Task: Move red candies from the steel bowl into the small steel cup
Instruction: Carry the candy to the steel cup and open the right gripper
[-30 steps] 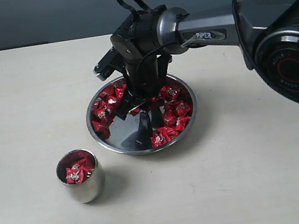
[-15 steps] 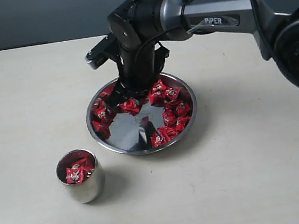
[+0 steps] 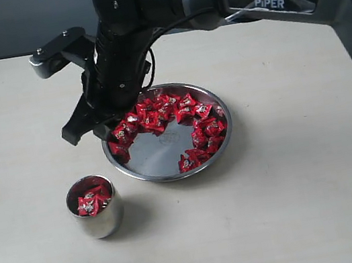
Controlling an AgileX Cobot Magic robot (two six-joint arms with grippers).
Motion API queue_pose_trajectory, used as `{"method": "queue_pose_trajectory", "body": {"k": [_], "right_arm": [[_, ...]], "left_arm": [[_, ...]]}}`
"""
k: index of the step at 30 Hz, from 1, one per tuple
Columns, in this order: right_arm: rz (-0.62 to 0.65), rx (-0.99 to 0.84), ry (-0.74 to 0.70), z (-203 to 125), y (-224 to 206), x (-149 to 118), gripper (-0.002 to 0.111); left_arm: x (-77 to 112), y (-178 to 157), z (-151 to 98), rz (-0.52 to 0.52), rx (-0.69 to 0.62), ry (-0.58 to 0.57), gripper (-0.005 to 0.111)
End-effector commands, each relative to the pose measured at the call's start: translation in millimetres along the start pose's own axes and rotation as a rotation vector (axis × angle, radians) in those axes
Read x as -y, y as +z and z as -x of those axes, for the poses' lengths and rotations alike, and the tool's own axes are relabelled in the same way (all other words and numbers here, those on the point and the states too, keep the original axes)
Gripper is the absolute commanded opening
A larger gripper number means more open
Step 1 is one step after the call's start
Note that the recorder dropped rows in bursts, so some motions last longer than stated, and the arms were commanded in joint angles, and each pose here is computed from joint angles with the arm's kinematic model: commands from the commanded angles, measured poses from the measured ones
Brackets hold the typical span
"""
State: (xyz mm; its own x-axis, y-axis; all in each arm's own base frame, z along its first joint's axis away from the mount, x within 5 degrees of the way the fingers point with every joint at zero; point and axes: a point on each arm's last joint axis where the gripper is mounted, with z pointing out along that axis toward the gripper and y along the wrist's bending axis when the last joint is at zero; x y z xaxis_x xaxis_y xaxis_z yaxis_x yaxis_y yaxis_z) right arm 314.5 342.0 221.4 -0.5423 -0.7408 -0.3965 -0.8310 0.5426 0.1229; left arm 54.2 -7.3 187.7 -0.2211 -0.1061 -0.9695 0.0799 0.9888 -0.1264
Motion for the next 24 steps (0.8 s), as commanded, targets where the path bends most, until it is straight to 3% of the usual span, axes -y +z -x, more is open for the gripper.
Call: {"method": "queue_pose_trajectory", "body": {"k": [1,10,24], "right_arm": [[0.046,-0.002,-0.059,0.7,-15.6,-17.5,0.000],[0.273,-0.099,-0.165,-8.8,-21.3,-48.7,0.000],[0.299,-0.184,-0.165,-16.4,4.7,-45.3,0.000]], "left_arm": [[-0.5,0.1,-0.4,0.005,0.013,-0.001,0.000],[-0.5,0.1,-0.4,0.005,0.013,-0.001,0.000],[-0.5,0.1,-0.4,0.005,0.013,-0.001,0.000]]}}
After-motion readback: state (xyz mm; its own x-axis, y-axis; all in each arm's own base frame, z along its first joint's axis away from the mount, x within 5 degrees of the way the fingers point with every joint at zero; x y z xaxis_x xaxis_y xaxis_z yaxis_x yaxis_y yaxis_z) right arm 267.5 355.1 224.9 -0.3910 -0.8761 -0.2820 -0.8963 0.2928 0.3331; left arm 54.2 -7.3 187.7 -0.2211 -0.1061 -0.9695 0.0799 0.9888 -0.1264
